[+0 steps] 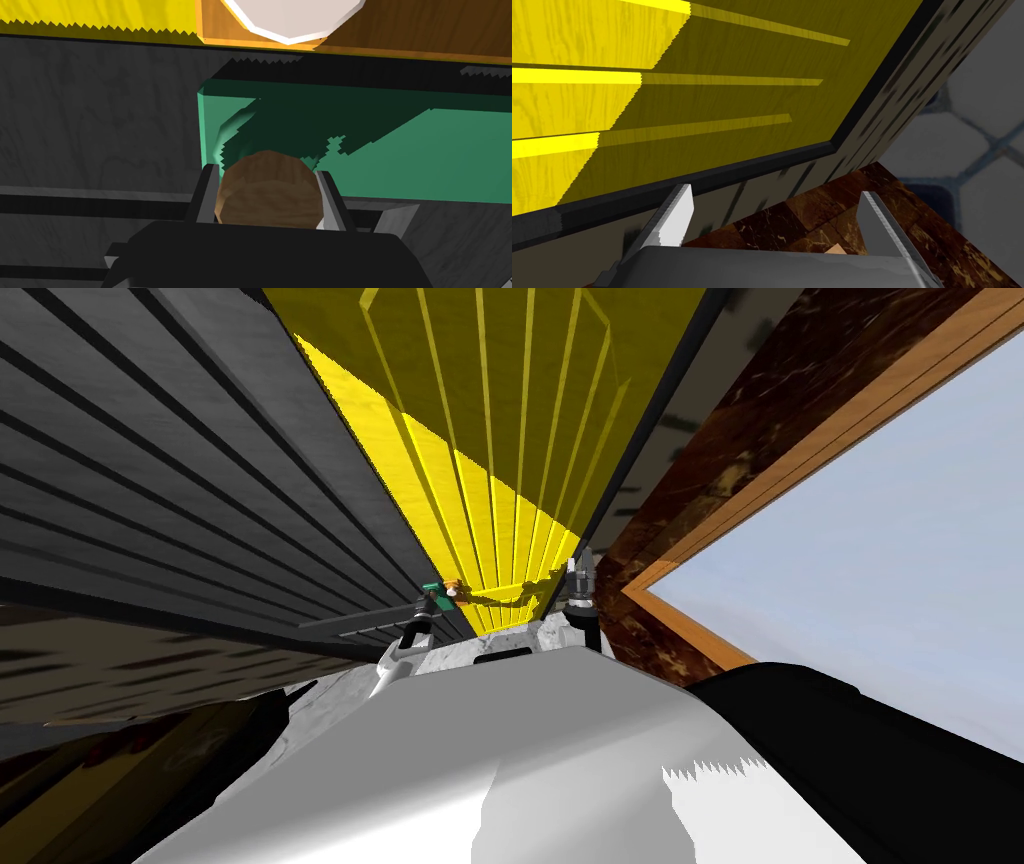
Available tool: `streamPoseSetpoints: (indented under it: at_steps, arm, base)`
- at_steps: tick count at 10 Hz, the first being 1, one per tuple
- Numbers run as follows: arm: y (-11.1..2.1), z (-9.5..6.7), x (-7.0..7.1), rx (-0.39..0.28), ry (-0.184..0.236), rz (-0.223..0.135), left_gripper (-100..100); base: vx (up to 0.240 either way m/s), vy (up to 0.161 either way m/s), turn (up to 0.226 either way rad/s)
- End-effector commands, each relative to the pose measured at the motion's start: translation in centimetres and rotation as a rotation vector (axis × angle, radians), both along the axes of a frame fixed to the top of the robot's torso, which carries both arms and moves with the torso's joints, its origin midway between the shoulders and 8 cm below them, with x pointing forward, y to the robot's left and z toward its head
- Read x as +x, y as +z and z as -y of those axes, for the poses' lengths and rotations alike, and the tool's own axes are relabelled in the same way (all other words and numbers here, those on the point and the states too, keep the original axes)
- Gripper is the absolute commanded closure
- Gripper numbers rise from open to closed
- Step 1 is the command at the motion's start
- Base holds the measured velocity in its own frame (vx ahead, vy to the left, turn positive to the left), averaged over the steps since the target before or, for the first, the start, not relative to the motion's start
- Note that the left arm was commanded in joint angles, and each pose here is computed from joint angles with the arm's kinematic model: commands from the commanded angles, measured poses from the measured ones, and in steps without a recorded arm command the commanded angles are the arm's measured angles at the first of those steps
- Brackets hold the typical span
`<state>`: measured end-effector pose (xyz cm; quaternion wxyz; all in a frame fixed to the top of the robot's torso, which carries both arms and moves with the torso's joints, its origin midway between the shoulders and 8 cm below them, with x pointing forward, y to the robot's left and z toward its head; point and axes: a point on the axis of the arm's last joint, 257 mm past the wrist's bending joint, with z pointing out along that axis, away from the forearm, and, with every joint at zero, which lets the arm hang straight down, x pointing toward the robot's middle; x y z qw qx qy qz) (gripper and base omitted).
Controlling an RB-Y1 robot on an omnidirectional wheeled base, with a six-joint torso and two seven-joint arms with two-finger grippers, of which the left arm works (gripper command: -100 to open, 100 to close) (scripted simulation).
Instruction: Pull the door open
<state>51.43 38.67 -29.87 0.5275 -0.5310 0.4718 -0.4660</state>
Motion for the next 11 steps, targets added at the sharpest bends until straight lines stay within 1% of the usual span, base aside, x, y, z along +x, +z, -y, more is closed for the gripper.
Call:
streamPoseSetpoints:
  at_steps: [1,2,3,4,5,6,7,9,10,11]
  arm:
    - [0.1,-0.3,-0.1,0.001,0.004,0.001,100]
    - [0.1,-0.3,-0.1,0.001,0.004,0.001,100]
    - [-0.8,-2.0,-1.1,0.010,0.028,-0.023,100]
    - [-1.2,-3.0,-1.6,0.016,0.041,-0.033,100]
    - [-1.3,-3.5,-1.9,0.019,0.047,-0.037,100]
    - [-0.8,-2.8,-1.7,0.015,0.031,-0.027,-100]
    - [-0.7,-2.3,-1.7,0.013,0.022,-0.023,-100]
    - [-0.4,-0.9,-1.6,0.007,-0.005,-0.011,-100]
    - [-0.2,-0.1,-1.4,0.004,-0.019,-0.004,-100]
    - [0.2,1.1,-1.2,-0.002,-0.040,0.008,-100]
  base:
    - [-0.007,0.000,0.003]
    - [0.000,0.000,0.000]
    - [-0.118,0.084,0.113]
    - [-0.178,0.117,0.175]
    - [-0.185,0.094,0.098]
    - [-0.192,0.056,0.012]
    - [-0.199,-0.044,-0.036]
    - [-0.189,-0.098,-0.040]
    - [-0.154,-0.076,-0.072]
    - [-0.158,-0.096,-0.107]
